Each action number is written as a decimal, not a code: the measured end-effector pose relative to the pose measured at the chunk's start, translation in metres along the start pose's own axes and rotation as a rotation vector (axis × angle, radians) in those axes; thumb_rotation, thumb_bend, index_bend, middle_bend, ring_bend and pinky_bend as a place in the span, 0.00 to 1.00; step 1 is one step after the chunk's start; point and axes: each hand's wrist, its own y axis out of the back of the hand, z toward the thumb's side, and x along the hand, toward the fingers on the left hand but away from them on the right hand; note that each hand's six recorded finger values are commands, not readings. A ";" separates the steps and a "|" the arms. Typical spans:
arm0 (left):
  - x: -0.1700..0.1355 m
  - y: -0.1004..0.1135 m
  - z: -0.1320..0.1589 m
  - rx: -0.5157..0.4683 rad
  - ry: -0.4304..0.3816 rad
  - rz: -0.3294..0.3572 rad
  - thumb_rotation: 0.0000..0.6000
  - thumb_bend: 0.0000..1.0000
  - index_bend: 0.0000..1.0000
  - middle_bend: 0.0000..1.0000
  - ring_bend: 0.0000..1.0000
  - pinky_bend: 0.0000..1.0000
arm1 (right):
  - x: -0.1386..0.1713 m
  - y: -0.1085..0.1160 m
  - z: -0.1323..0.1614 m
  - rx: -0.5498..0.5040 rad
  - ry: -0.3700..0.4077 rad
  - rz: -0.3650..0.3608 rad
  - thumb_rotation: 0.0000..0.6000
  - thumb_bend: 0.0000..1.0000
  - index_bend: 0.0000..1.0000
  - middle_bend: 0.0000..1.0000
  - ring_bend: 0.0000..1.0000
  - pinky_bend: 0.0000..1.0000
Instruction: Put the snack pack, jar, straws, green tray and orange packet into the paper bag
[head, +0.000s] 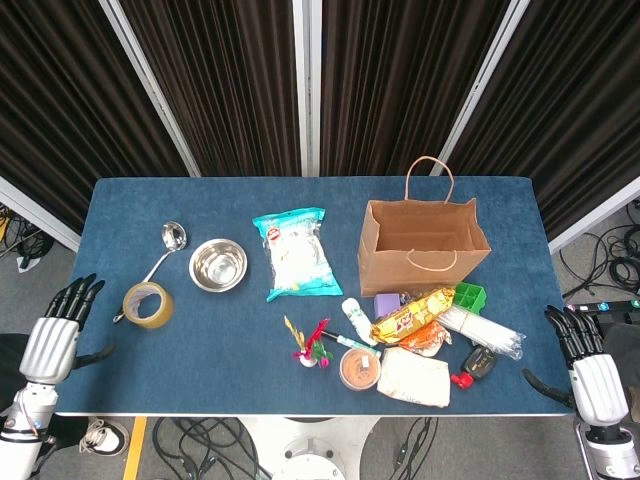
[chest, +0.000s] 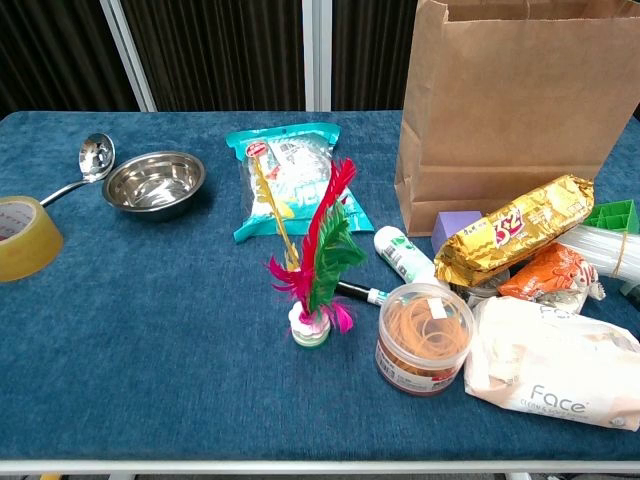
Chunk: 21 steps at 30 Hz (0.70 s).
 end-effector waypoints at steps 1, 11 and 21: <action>0.000 -0.001 0.000 -0.001 -0.001 -0.001 1.00 0.04 0.10 0.14 0.01 0.16 | 0.000 -0.001 0.000 0.000 -0.001 0.002 1.00 0.06 0.03 0.07 0.00 0.00; 0.001 -0.002 0.003 -0.011 -0.005 -0.009 1.00 0.04 0.10 0.14 0.01 0.16 | -0.003 -0.001 0.000 0.005 0.010 0.012 1.00 0.06 0.03 0.07 0.00 0.00; 0.000 -0.001 -0.003 -0.030 0.008 -0.002 1.00 0.04 0.10 0.14 0.01 0.16 | -0.013 -0.002 0.023 0.106 0.100 0.040 1.00 0.06 0.05 0.13 0.00 0.00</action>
